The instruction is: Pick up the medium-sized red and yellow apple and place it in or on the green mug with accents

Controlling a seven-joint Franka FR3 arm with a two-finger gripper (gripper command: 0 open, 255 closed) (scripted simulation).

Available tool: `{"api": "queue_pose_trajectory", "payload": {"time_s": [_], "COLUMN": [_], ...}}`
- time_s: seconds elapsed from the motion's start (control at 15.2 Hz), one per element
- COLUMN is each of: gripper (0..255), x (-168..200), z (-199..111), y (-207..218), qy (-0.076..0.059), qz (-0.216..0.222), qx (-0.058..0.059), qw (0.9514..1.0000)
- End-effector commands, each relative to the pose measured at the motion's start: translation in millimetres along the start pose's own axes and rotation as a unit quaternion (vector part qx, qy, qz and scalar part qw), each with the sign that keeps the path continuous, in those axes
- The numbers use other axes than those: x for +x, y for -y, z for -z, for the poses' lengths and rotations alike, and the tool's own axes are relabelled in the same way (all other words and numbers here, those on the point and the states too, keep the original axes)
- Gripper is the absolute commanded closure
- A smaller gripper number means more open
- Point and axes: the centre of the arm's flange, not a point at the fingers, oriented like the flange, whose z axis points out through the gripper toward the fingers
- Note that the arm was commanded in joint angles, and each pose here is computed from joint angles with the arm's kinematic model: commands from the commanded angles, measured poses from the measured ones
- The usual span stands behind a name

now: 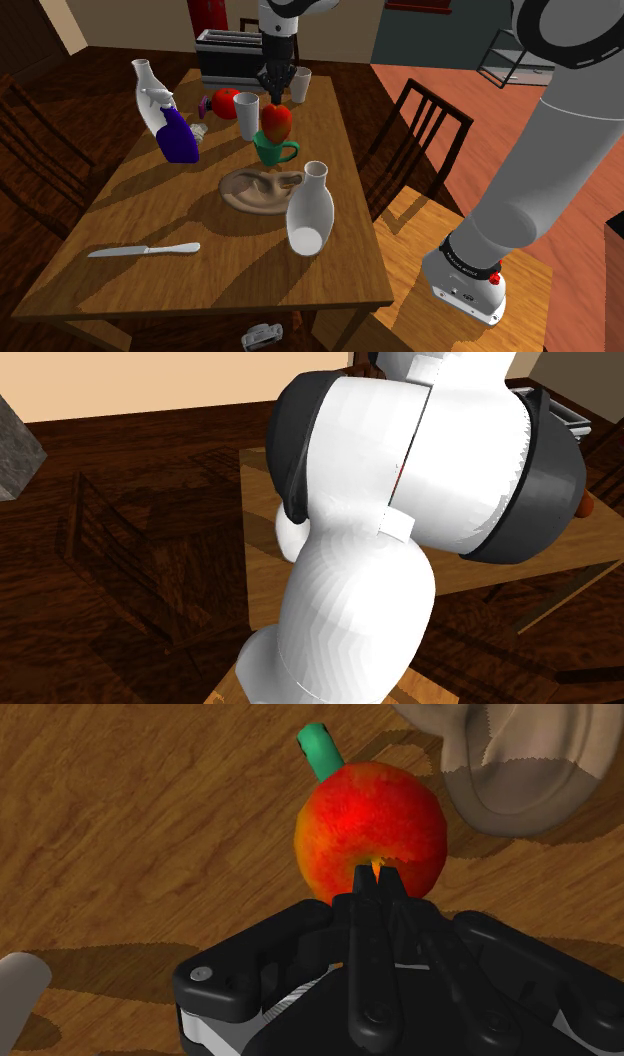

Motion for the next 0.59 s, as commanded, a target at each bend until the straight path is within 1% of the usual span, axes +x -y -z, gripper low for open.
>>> {"api": "queue_pose_trajectory", "payload": {"time_s": [0.0,0.07,0.4,0.53], "gripper": [255,0,0,0], "x": [0,0,0,0], "z": [0,0,0,26], "y": [0,0,0,0], "qy": [0.0,0.0,0.0,0.0], "qz": [0.0,0.0,0.0,0.0], "qx": [0.0,0.0,0.0,0.0], "qw": [1.0,1.0,1.0,1.0]}}
